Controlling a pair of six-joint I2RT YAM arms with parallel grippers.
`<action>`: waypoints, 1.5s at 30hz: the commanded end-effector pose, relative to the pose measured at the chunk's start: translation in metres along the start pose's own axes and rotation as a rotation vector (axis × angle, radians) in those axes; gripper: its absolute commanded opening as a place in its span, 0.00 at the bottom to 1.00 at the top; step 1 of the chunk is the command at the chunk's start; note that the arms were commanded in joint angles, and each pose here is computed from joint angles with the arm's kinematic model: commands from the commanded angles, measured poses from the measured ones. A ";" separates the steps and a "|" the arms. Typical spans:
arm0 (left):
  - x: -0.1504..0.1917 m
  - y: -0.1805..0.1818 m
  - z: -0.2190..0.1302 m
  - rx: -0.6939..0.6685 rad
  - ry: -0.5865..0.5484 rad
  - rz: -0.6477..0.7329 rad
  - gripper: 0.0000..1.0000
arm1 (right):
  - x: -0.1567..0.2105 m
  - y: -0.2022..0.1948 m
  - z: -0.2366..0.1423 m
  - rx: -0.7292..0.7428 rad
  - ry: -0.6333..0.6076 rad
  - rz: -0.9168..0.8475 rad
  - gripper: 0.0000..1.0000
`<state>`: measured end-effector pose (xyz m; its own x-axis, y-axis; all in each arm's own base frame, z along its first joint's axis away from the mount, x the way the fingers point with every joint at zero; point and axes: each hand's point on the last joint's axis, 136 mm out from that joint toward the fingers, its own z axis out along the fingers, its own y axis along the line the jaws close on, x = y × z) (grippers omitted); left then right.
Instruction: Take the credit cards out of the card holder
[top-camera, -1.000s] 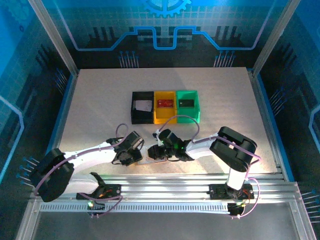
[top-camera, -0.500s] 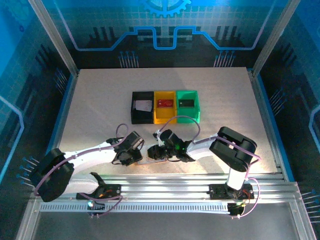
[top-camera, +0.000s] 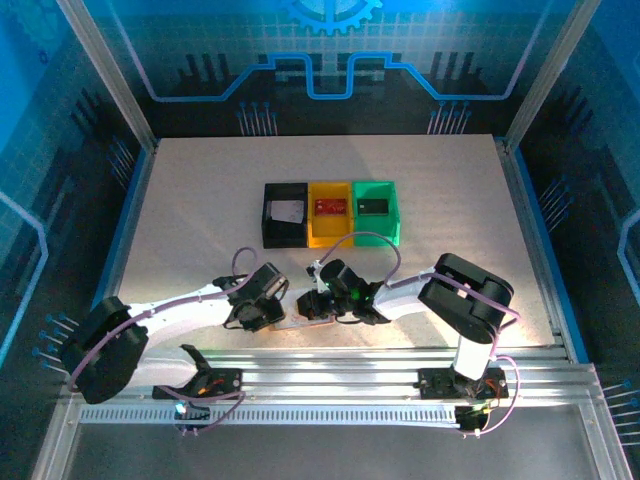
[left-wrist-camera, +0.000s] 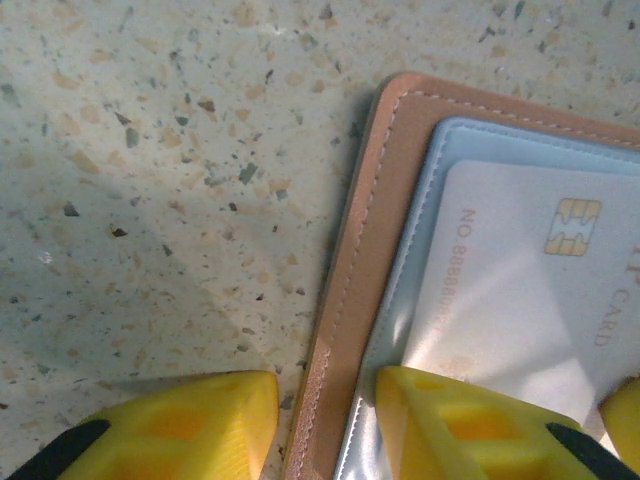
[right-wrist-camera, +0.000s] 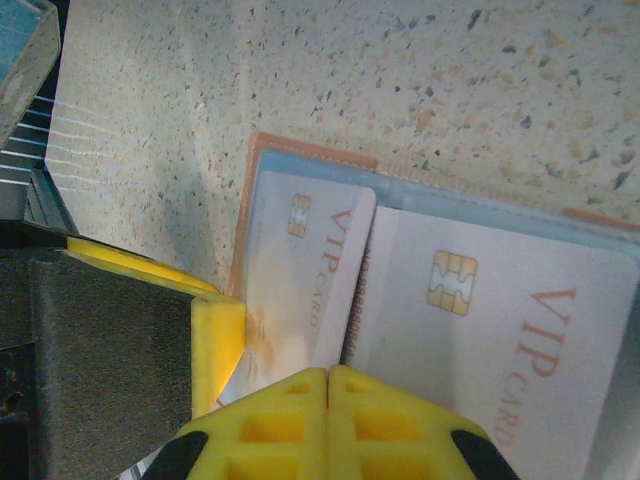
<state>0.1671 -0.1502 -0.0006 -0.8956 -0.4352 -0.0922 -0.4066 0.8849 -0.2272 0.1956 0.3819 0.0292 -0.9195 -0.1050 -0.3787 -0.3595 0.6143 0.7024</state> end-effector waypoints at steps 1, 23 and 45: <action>0.021 -0.014 0.036 0.118 0.072 0.045 0.36 | 0.018 0.032 -0.001 -0.123 0.064 -0.062 0.00; 0.008 -0.013 0.002 0.141 -0.014 0.055 0.37 | 0.008 0.010 -0.027 -0.106 0.001 -0.016 0.00; 0.019 -0.008 0.018 0.163 0.029 0.019 0.38 | -0.004 0.000 -0.013 0.064 0.017 0.045 0.30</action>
<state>0.1690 -0.1526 0.0068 -0.8885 -0.4316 -0.1555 -0.3630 0.8687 -0.3370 0.1958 0.3738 0.0474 -0.9286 -0.0964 -0.3584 -0.3382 0.6176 0.7101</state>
